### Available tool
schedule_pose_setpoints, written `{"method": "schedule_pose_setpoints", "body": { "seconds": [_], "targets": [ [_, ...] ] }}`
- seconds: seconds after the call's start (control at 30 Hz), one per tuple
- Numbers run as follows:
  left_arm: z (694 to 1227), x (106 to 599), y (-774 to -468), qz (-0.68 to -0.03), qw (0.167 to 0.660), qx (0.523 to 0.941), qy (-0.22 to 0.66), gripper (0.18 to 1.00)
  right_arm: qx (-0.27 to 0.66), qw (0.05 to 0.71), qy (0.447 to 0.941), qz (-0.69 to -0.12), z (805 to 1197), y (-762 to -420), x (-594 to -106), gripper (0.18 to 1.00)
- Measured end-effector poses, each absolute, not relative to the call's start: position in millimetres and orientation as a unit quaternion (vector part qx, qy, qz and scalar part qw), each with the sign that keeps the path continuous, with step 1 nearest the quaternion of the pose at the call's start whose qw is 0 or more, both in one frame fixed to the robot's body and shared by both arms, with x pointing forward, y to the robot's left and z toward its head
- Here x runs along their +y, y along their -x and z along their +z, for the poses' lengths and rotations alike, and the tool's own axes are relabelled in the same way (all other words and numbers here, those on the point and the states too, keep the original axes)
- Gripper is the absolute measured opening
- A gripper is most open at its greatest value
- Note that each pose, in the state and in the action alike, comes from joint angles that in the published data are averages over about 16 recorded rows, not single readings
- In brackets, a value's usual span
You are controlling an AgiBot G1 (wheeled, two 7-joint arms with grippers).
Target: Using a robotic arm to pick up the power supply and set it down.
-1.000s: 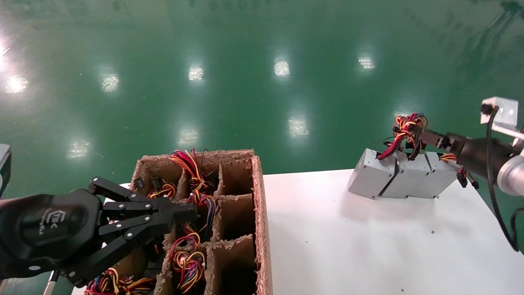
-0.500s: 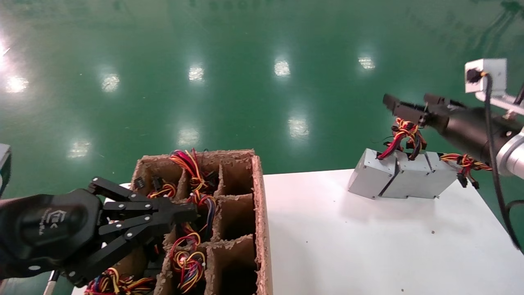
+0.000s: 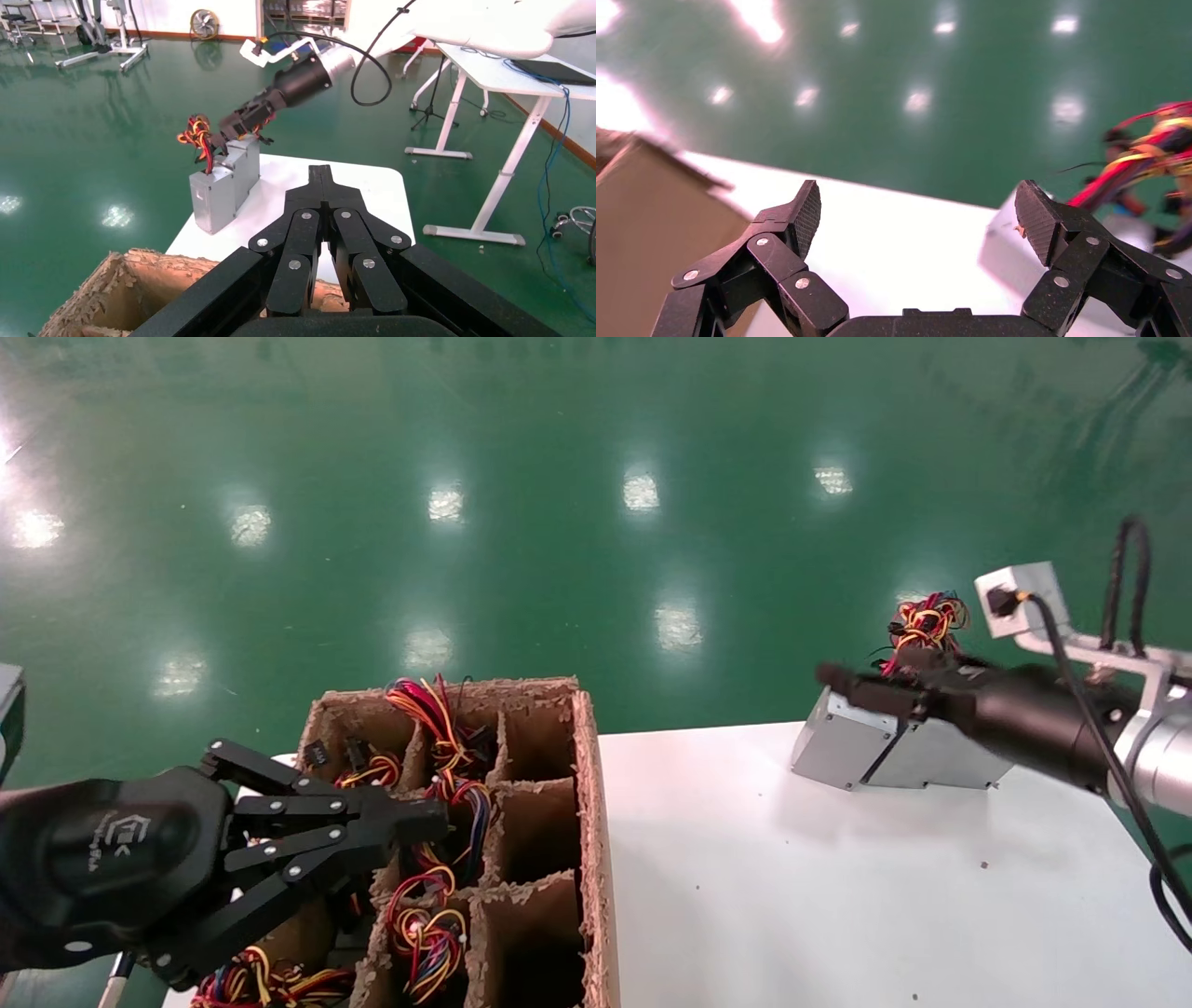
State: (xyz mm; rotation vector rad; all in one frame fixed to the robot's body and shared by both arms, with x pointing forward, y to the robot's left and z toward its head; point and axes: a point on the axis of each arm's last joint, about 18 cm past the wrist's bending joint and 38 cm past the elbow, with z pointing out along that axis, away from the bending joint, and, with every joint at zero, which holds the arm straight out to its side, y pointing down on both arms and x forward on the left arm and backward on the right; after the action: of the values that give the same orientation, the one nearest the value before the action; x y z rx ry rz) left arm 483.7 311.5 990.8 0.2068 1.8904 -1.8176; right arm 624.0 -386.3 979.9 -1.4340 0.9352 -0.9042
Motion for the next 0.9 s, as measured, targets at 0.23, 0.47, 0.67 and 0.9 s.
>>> {"method": "schedule_pose_setpoints", "body": {
  "seconds": [0.23,0.47,0.67,0.9],
  "targets": [
    [990.8,311.5,-483.7,-0.669,0.253,0.695,-0.076,0.216,0.344,0.574,0.659,-0.344,973.0,-607.5,-366.0,1.001],
    [990.8,311.5,-483.7,-0.669,0.253,0.695,-0.076,0.275,0.27,0.588,0.698,-0.307,971.2,-585.4,-345.4,1.001],
    [990.8,311.5,-483.7,-0.669,0.253,0.695,-0.076,0.364,0.191,0.605,0.721,-0.281,973.4,-562.3,-329.4,1.001],
    [990.8,311.5,-483.7,-0.669,0.253,0.695,-0.076,0.515,0.084,0.626,0.731,-0.258,979.3,-531.1,-314.3,1.001]
  ]
}}
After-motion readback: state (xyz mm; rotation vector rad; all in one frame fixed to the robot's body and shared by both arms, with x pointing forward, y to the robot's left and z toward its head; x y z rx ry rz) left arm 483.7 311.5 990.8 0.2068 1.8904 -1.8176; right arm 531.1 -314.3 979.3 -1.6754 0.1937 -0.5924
